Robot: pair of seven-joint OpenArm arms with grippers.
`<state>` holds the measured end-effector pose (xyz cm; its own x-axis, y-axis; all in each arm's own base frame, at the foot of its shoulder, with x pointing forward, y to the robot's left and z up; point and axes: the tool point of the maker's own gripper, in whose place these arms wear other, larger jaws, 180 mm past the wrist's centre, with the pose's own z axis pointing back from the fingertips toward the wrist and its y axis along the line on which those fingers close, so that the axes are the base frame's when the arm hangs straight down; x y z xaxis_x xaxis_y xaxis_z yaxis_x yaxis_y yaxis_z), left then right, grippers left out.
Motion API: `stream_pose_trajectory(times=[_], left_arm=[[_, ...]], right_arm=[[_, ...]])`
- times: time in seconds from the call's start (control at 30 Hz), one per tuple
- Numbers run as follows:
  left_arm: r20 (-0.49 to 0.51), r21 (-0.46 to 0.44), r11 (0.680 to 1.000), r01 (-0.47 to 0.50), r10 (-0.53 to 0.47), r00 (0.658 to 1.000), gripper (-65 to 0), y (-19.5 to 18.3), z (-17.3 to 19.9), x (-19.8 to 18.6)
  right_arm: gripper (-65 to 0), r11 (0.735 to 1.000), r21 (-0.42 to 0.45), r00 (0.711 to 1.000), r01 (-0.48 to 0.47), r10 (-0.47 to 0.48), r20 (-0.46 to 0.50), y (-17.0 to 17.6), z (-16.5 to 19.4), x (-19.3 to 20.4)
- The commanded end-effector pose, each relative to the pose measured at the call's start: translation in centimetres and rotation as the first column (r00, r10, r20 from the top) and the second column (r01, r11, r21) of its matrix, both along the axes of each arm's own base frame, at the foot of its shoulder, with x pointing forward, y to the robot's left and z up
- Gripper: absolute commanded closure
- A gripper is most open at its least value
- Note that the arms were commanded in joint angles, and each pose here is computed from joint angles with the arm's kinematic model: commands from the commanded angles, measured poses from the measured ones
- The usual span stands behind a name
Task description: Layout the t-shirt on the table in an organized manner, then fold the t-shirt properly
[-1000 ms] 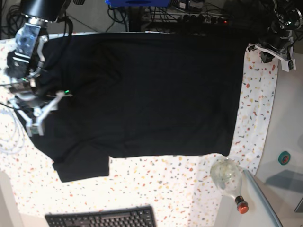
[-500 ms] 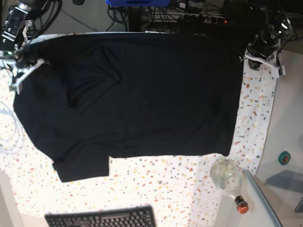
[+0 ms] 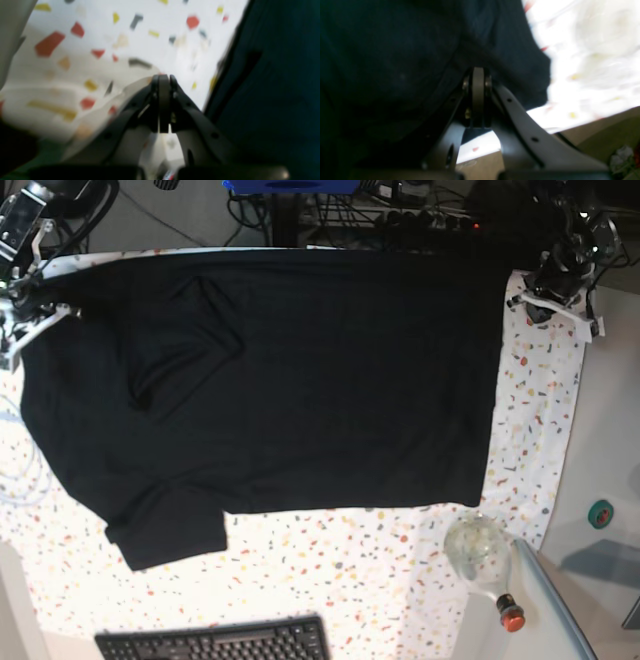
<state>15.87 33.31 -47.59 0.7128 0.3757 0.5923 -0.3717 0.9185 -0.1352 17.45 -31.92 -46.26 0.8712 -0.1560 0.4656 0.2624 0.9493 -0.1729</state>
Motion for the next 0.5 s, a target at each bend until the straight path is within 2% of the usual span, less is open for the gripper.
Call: stream_pose_trajectory(times=[0.0,0.1,0.17,0.23,0.33,0.47], left_arm=[[0.067,0.058,0.998,0.006,-0.009,0.998,0.0,1.2,2.4,1.4],[0.114,0.078,0.997,0.028,-0.037,0.993,0.0,0.1,4.0,2.6],[0.132,0.054,0.998,0.022,-0.029,0.991,0.0,-1.1,3.9,2.9],[0.144,0.015,0.997,0.07,-0.071,0.987,0.0,-3.9,3.3,4.4],[0.132,-0.009,0.992,0.129,-0.127,0.983,0.0,-6.3,2.5,4.9],[0.08,-0.043,0.991,0.128,-0.124,0.989,0.0,-6.7,0.6,3.3]], right_arm=[[0.0,0.999,-0.047,0.997,-0.006,0.009,0.075,-0.9,2.3,1.7],[0.0,0.997,-0.07,0.991,-0.019,0.028,0.133,-0.9,4.0,3.9],[0.0,0.995,-0.079,0.987,-0.053,0.064,0.148,-0.8,4.5,5.9],[0.0,0.994,-0.073,0.986,-0.079,0.089,0.141,-0.7,4.3,7.0],[0.0,0.995,-0.053,0.992,-0.08,0.084,0.09,-0.3,3.5,6.2],[0.0,0.996,-0.038,0.997,-0.076,0.077,0.006,-0.1,2.0,3.2]])
